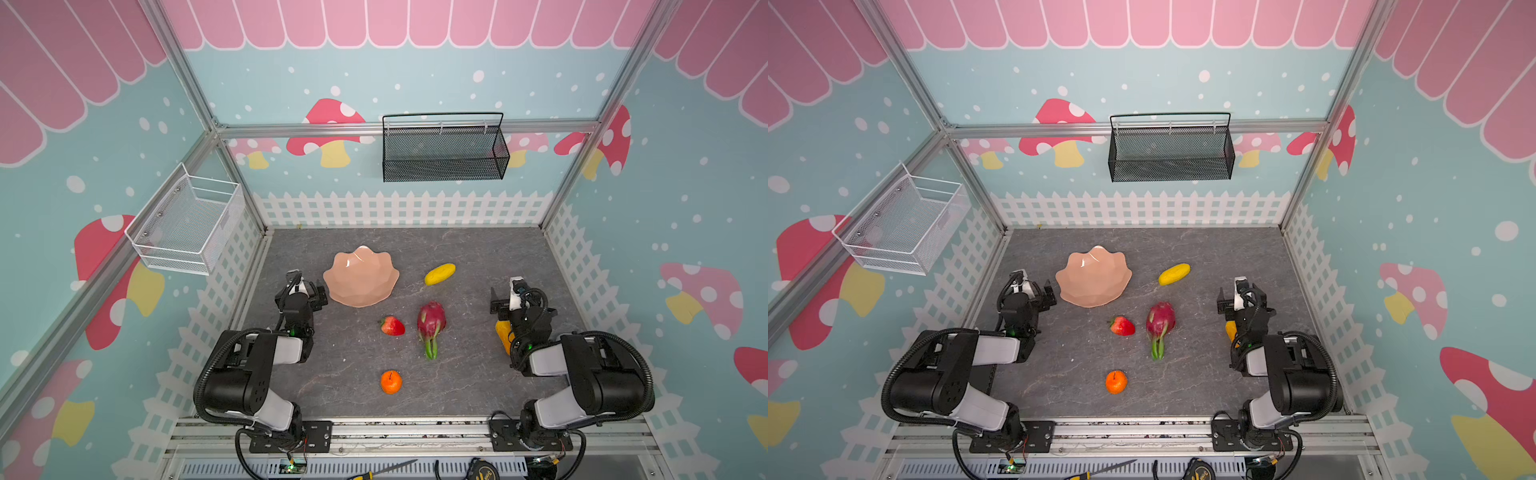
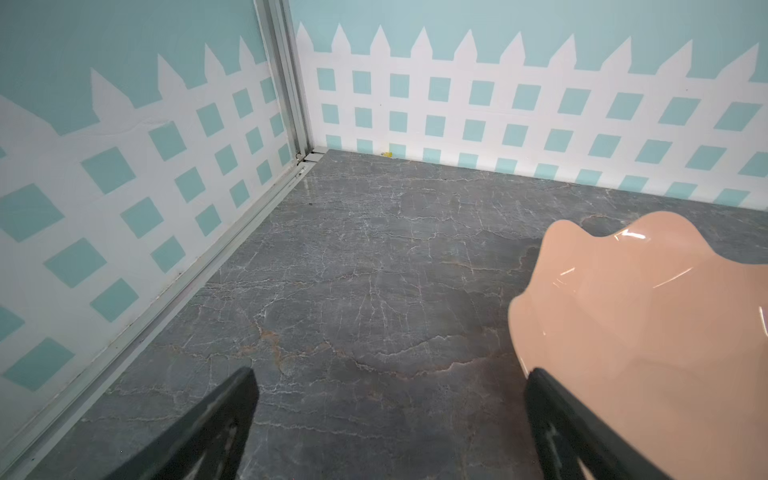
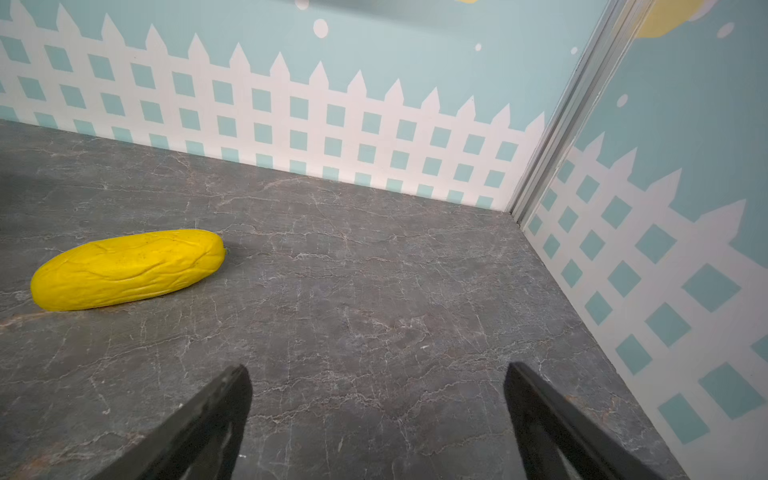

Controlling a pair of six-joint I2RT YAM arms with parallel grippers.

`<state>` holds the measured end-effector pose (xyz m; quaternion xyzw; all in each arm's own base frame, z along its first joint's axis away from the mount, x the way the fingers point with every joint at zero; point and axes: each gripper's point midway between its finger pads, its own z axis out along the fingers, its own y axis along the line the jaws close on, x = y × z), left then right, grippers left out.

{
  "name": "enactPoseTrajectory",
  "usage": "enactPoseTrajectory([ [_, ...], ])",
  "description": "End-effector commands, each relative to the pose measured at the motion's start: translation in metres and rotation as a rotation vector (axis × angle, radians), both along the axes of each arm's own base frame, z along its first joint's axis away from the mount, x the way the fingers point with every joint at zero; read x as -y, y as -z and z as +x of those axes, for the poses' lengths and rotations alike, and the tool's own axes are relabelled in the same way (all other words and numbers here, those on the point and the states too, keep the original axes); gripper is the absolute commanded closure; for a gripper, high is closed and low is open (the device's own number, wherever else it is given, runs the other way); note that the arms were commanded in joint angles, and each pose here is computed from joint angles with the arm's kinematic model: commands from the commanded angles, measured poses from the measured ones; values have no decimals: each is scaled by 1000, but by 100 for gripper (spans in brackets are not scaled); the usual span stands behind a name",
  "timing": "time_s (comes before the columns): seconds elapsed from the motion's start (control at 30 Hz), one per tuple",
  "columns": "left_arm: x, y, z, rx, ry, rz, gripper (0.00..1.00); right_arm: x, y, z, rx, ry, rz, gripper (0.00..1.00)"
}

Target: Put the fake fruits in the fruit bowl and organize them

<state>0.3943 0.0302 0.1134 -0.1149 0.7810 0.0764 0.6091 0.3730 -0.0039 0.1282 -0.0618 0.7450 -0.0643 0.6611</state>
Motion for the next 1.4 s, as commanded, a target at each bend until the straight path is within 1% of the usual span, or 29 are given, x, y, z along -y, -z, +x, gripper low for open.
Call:
enactPoseTrajectory([
  [0.0,-2,-5,3,12,-10,2,0,2,-3,1,15,8,0,2],
  [0.57,-2,-5,3,12,-9,2,0,3,-3,0,15,10,-3,2],
  [0.93,2,-6,2,14,-4,21,0,2,-5,-2,26,17,-15,2],
  [0.97,3,-7,1,20,-3,23,1,2,-8,-3,39,25,-17,2],
  [1.03,0,-13,-3,52,-31,28,1,9,-20,-10,71,94,-18,2],
  [1.07,-2,-20,-7,69,-54,32,1,14,-30,-16,90,143,-17,2],
  [1.13,4,-40,-17,84,-58,65,2,12,-53,-27,130,174,-12,2],
  [1.17,15,-53,-24,97,-34,95,3,5,-61,-27,111,154,41,2],
  [1.2,28,-59,-30,81,-20,104,3,-5,-71,-25,75,105,107,2],
  [1.23,46,-62,-33,37,49,92,4,-18,-80,-22,41,44,155,2],
  [1.27,72,-65,-35,-30,164,70,8,-41,-87,-22,3,-60,185,2],
  [1.3,94,-70,-40,-80,221,37,10,-68,-94,-24,-26,-170,195,2],
  [1.33,111,-73,-44,-116,257,0,10,-93,-97,-28,-55,-265,201,2],
  [1.37,139,-73,-52,-168,345,-56,10,-119,-100,-35,-88,-375,204,2],
])
